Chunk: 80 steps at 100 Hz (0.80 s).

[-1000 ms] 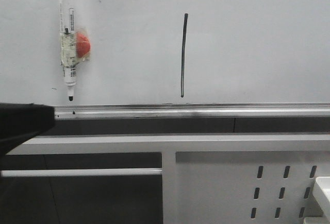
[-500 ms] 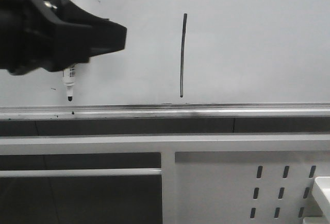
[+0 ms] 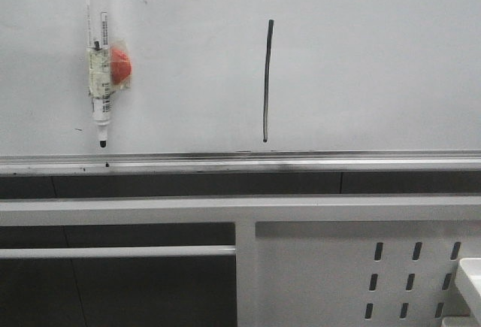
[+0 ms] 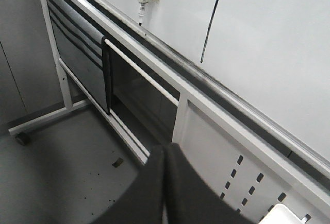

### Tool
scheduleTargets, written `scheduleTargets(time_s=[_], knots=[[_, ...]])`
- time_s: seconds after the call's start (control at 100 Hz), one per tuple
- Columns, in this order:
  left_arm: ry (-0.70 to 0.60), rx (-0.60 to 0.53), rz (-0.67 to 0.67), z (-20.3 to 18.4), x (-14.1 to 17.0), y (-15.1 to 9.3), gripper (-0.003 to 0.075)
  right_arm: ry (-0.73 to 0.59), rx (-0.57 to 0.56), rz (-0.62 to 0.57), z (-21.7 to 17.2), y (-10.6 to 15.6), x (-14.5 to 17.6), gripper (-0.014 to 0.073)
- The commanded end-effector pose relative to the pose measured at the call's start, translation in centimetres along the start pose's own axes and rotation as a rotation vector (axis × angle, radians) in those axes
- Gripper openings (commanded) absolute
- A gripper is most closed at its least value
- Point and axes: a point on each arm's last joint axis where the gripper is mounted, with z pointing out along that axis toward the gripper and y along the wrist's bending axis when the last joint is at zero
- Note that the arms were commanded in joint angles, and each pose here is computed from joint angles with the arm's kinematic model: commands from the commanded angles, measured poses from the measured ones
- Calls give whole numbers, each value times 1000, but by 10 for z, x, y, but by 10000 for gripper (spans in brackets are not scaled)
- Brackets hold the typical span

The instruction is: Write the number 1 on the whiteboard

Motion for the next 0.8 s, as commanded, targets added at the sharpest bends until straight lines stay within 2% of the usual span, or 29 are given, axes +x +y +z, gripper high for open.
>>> scheduleTargets(time_s=[0.0, 0.26, 0.57, 0.7, 0.79], knots=[[-61, -38, 3, -10, -14, 6, -20, -105, 17, 0, -7, -2, -11, -49], [-114, -229, -5, -51, -20, 25, -20, -105, 17, 0, -7, -2, -11, -50], [-100, -648, -105, -105, -9, 43, -20, -105, 17, 0, -7, -2, -11, -50], [-76, -741, -127, -109, -4, 48, -20, -105, 17, 0, -7, -2, -11, -50], [-91, -766, -146, -106, 5, 51, -20, -105, 17, 0, -7, -2, -11, -50]])
